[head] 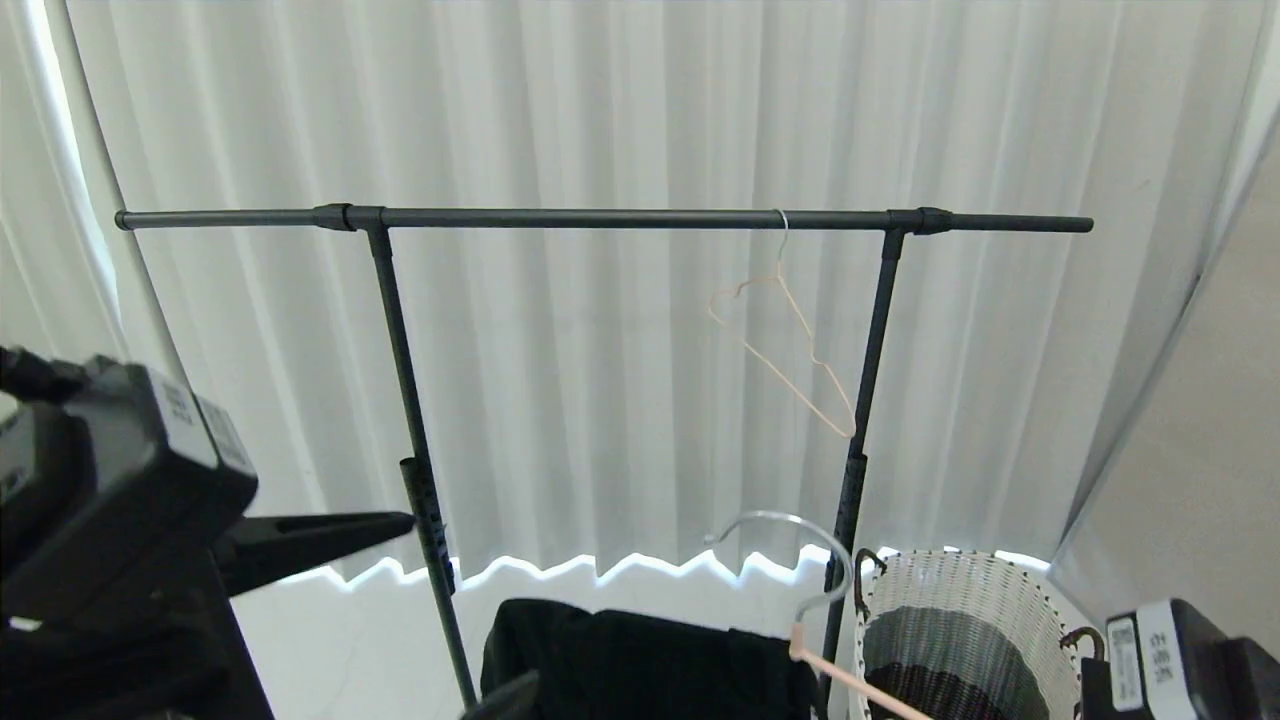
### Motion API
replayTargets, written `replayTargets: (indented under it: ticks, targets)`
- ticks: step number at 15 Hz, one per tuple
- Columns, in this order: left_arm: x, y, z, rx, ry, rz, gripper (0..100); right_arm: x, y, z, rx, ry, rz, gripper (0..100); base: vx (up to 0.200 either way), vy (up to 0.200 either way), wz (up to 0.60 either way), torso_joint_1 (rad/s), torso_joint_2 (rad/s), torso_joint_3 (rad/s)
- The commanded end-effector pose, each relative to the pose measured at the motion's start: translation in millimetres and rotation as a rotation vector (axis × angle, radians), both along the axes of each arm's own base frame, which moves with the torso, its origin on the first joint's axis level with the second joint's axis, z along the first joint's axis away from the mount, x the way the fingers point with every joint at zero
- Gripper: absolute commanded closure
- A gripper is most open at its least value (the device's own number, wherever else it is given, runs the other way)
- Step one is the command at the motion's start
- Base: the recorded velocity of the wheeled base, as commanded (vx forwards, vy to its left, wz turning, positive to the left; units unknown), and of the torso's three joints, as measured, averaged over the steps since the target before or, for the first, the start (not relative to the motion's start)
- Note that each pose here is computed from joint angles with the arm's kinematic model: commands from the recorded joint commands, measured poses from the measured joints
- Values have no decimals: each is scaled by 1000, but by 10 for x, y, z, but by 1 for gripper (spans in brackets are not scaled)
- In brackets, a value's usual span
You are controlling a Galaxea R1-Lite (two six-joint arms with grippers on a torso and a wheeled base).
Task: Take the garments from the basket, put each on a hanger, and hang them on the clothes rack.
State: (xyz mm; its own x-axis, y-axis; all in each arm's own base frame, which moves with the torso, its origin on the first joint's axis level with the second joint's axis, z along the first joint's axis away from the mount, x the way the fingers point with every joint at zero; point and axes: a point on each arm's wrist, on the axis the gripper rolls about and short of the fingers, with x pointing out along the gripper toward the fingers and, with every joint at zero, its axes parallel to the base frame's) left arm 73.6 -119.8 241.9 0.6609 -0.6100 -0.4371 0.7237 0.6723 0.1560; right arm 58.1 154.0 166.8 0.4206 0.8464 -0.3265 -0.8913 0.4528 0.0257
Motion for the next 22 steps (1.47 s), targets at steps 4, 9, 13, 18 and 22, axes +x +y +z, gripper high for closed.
replayTargets:
  ticks: [4, 9, 13, 18, 22]
  targets:
    - [-57, -163, -445, 127, 16, -300, 0, -151, -32, -87, -29, -1, 175, 100, 0, 0, 0, 0, 0, 0]
    - [-122, -352, -590, 94, 35, -473, 0, -207, 27, -49, -7, -28, 228, 100, 0, 0, 0, 0, 0, 0]
    - [-71, -339, -679, 136, 38, -467, 0, -264, 57, -17, -6, -62, 277, 100, 0, 0, 0, 0, 0, 0]
    - [-97, -293, -778, 166, 56, -473, 0, -302, 169, 44, 4, -72, 314, 100, 0, 0, 0, 0, 0, 0]
    - [-102, -280, -793, 174, 53, -475, 100, -296, 221, 80, 10, -77, 315, 100, 0, 0, 0, 0, 0, 0]
